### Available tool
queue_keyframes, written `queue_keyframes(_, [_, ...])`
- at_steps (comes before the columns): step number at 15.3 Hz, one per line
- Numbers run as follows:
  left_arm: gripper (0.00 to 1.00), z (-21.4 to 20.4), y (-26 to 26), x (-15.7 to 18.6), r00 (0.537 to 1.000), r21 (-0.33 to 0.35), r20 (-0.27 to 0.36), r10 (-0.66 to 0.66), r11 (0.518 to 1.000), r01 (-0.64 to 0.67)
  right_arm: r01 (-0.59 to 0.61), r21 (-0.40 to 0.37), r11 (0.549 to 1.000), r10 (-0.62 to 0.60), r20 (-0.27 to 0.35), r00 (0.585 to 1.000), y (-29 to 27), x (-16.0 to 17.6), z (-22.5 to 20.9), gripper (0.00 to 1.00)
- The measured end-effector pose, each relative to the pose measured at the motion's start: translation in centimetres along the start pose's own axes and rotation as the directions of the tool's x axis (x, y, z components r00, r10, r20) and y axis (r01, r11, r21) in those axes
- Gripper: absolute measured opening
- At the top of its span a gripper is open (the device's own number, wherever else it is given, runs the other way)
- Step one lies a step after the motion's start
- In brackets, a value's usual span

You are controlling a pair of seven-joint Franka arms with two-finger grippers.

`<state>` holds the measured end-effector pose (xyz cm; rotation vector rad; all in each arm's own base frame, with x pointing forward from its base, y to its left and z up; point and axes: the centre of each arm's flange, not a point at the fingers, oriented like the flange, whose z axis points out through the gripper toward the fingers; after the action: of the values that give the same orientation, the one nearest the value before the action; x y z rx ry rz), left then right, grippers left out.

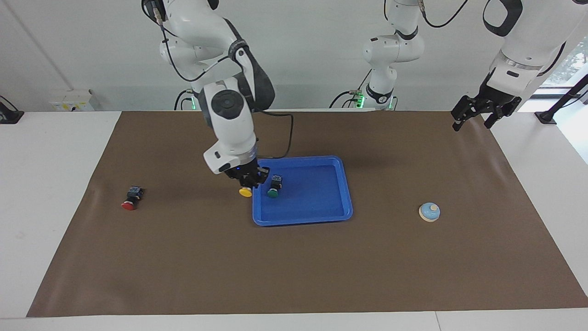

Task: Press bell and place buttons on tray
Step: 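Grasp the yellow button and lower it into the tray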

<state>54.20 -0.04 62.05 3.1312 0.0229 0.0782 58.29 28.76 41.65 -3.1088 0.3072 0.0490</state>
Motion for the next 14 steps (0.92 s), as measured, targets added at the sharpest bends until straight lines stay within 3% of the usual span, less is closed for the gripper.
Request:
queue_keyframes(5, [1.00, 0.0, 0.0, 0.0, 1.000, 0.000, 0.000, 0.000, 1.000, 0.000, 0.083, 0.061, 0.995, -0.081, -0.038, 0.996, -9.2, -6.0, 2.7, 0.44])
queue_keyframes(9, [1.00, 0.0, 0.0, 0.0, 1.000, 0.000, 0.000, 0.000, 1.000, 0.000, 0.119, 0.055, 0.991, -0.118, -0.031, 0.993, -11.6, -7.3, 7.7, 0.44])
queue_keyframes(14, [1.00, 0.0, 0.0, 0.0, 1.000, 0.000, 0.000, 0.000, 1.000, 0.000, 0.112, 0.049, 0.993, -0.110, -0.029, 0.993, -10.6, -7.5, 11.6, 0.44])
